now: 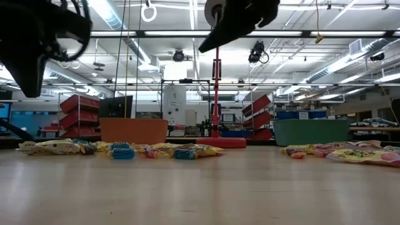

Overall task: Sort candy
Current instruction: Put the white candy into the blue bin

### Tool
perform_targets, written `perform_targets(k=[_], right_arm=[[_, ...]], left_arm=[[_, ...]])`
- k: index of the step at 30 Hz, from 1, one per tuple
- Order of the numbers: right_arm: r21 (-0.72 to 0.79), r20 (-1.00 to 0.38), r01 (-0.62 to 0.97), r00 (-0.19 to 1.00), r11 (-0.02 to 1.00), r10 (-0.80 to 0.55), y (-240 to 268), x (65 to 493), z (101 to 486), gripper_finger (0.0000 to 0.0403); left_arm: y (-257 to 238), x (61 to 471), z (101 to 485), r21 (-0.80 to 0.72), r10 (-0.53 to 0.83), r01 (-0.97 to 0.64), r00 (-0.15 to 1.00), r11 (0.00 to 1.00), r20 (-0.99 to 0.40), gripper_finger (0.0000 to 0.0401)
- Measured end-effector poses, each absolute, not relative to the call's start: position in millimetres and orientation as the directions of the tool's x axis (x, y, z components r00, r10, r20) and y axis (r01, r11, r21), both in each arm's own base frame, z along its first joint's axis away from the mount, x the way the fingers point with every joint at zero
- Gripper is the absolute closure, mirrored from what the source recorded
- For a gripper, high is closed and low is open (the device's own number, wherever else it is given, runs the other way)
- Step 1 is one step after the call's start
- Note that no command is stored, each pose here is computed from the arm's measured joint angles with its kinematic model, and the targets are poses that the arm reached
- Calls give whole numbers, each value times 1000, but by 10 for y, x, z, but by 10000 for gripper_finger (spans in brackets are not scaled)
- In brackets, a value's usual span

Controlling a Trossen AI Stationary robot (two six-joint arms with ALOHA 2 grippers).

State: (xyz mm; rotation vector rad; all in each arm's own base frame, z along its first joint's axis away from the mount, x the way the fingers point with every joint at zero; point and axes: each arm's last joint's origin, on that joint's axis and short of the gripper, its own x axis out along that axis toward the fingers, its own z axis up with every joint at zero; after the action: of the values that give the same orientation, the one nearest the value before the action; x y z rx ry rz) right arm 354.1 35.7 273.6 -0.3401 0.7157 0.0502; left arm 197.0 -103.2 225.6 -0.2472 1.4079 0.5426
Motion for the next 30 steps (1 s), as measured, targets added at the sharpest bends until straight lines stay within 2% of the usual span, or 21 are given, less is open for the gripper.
perform_targets(k=[10, 17, 30], right_arm=[[-235, -733, -81, 669, 969, -122, 296, 3111, 2993, 334], [-211, -687, -92, 722, 973, -81, 420, 2909, 3223, 334], [-176, -675, -99, 736, 979, -46, 624, 2861, 3246, 334]], left_arm=[[-762, 2109, 2108, 126, 190, -500, 78, 857, -979, 311], [-678, 2108, 2007, 141, 200, -487, 71, 862, -977, 301], [-686, 2112, 1929, 128, 187, -542, 55, 831, -981, 251]])
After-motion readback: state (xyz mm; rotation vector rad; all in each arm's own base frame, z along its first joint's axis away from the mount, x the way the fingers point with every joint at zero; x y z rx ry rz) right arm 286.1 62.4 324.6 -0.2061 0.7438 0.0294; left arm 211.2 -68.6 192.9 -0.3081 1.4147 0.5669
